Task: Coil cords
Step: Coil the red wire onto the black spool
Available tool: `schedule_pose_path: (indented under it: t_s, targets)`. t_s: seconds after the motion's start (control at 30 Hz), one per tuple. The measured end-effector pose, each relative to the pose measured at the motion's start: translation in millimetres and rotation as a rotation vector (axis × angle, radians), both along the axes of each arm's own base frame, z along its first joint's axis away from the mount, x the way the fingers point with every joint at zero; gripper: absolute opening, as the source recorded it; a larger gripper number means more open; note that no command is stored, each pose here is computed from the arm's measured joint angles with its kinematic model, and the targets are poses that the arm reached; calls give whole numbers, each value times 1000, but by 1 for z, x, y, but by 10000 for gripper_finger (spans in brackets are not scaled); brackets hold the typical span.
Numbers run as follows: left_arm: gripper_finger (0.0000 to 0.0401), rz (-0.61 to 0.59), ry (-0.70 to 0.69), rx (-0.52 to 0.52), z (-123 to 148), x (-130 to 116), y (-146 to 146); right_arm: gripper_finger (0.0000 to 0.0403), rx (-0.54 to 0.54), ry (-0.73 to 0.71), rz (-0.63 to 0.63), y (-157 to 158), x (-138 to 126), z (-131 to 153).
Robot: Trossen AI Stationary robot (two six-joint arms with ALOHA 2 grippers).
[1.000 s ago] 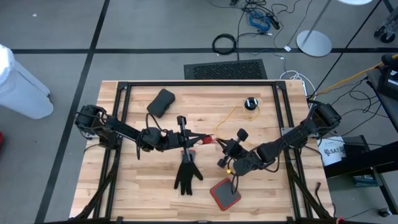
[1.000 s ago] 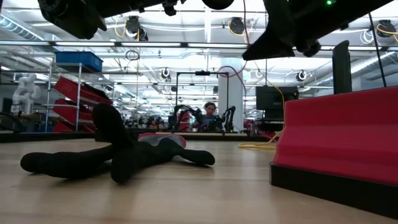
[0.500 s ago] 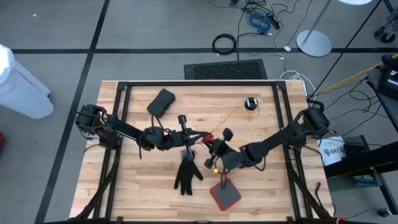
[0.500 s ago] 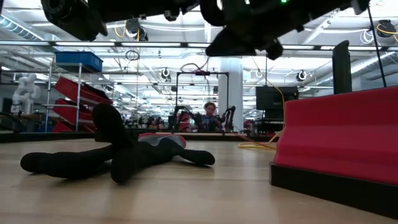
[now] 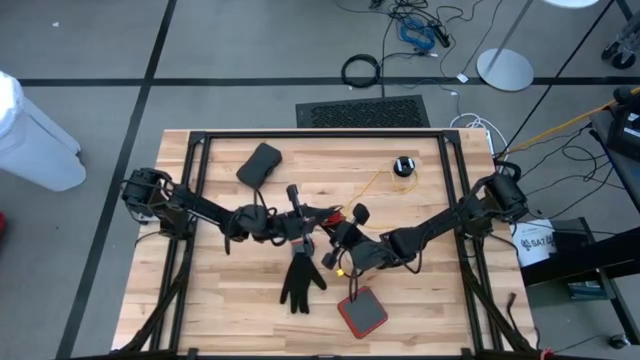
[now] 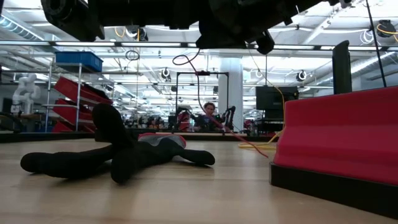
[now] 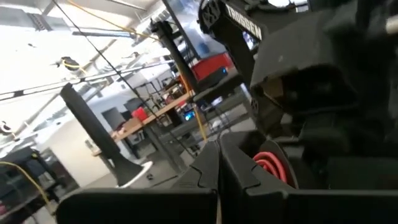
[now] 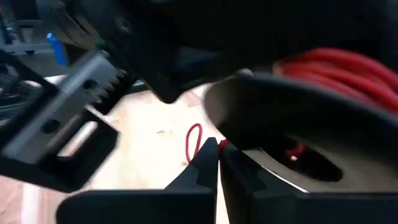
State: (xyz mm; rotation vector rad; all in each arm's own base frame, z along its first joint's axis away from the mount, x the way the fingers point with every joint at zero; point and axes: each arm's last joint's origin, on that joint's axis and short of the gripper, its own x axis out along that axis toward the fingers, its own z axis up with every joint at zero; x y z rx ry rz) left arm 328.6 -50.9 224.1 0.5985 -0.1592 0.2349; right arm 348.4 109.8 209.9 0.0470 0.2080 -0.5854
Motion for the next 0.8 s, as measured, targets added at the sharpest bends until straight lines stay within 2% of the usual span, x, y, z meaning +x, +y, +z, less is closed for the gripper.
schedule_pose_path:
  t_s: [0.17,0.33,0.53,0.8]
  targets:
    - [0,36,72,60,-13,4,0,0,13,-4,43,2,0,1]
    - [0,34,123,74,-25,8,-1,0,-7,29,74,8,-4,3]
    - [0,28,167,83,-31,8,-2,0,12,86,80,10,-22,17]
    - [0,12,183,89,-33,7,-9,0,82,232,107,0,-51,31]
